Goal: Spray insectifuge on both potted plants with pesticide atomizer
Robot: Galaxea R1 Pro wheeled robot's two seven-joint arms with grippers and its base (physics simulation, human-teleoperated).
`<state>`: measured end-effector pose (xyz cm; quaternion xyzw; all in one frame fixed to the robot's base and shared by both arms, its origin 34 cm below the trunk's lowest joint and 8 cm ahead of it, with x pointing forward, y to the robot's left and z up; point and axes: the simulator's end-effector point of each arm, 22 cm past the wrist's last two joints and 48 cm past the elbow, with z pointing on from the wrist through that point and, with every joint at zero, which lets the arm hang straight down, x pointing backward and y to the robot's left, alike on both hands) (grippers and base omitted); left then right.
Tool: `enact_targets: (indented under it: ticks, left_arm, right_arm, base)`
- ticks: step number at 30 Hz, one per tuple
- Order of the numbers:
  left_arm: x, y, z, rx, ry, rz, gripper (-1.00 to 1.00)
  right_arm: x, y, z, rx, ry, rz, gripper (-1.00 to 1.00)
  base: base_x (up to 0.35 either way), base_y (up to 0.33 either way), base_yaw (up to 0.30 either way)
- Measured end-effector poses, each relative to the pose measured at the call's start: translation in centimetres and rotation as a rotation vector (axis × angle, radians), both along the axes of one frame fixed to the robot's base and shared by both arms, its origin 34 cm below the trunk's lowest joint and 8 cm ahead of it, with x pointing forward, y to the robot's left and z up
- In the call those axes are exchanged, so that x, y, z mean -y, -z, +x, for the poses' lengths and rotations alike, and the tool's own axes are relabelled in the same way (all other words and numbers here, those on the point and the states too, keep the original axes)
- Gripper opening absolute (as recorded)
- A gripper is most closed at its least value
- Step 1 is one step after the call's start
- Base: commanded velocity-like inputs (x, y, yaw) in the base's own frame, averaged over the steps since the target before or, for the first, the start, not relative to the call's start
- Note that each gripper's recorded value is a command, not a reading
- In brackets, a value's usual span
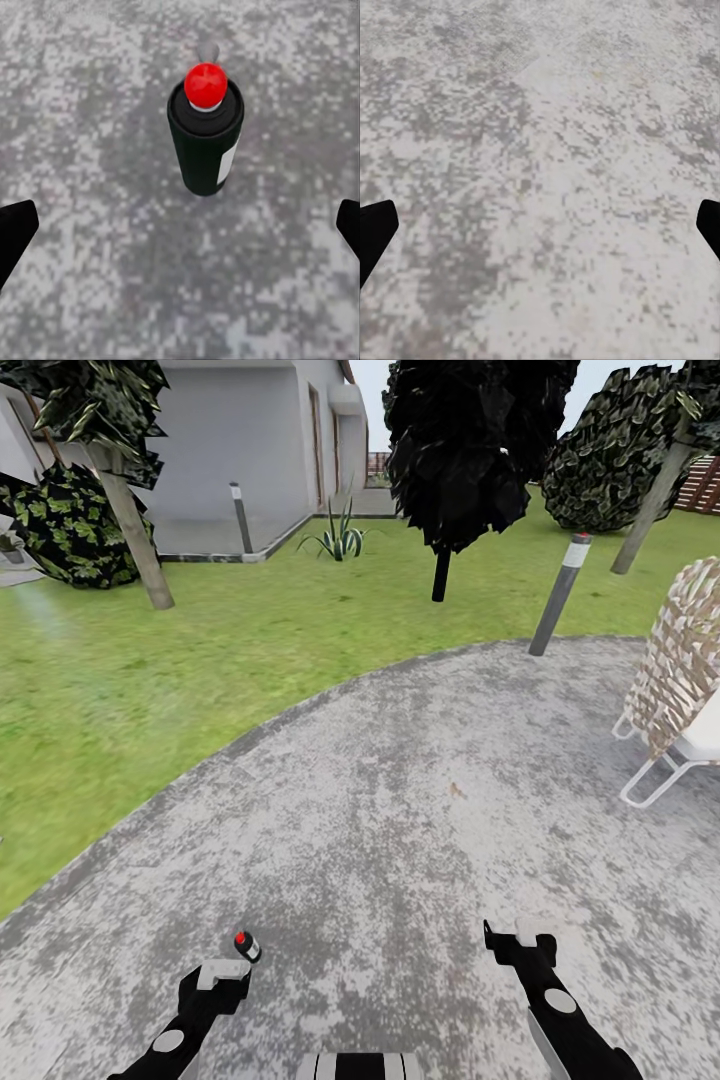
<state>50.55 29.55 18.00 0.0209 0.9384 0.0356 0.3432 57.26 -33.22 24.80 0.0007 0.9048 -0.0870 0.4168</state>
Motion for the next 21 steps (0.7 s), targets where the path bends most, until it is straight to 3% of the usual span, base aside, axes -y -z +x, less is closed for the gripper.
enact_targets:
  ticks: [13,21]
  left_arm:
    - [0.01,-0.01,0.01,0.001,0.001,0.000,1.00]
    - [0.21,-0.63,0.59,0.051,0.008,-0.002,1.00]
  right_arm:
    - [0.00,-0.01,0.02,0.000,0.000,0.000,1.00]
    - [0.00,-0.01,0.02,0.000,0.000,0.000,1.00]
  base:
    - [0.050,0.009,0.000]
    - [0.003,0.001,0.000]
